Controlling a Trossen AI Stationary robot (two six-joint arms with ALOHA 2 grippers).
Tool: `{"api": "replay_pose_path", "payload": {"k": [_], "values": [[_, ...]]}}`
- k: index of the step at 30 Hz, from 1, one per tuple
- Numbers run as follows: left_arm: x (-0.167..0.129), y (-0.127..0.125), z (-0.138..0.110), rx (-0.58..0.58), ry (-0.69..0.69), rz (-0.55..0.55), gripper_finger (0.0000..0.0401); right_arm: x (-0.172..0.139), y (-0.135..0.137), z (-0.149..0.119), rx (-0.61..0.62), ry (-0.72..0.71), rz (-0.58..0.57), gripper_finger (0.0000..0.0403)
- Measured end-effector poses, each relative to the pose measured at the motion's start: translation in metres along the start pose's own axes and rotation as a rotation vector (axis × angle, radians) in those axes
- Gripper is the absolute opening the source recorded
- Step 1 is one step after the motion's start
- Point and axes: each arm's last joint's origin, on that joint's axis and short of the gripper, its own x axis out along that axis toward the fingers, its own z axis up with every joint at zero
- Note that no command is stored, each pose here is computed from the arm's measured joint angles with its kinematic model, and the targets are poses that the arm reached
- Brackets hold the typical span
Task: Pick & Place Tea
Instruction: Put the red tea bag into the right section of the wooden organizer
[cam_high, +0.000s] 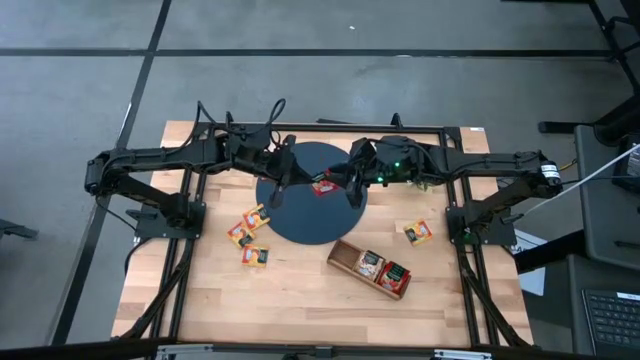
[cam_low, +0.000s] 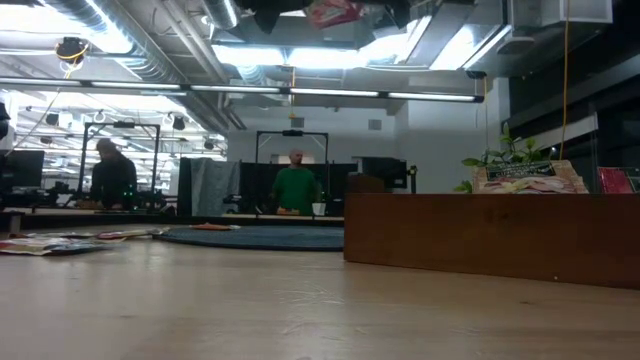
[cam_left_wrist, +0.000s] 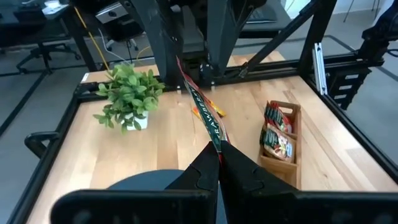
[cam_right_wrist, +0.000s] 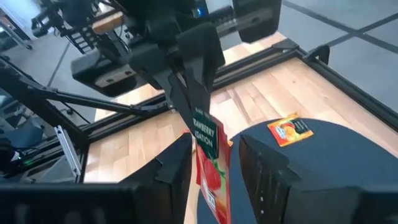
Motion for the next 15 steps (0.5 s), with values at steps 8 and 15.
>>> {"api": "replay_pose_path", "payload": {"k": [8,15], "values": [[0.0,0.0003,0.0019,-0.011,-0.019,0.002,0.0003,0.0,0.0005,0.0013,0.003,-0.014,0.005,0.0133],[0.0001,0.0004,0.0021,-0.012,-0.022,0.002,0.0003,0.0001,0.0005,0.0013,0.006,-0.013,0.005,0.0103]]}}
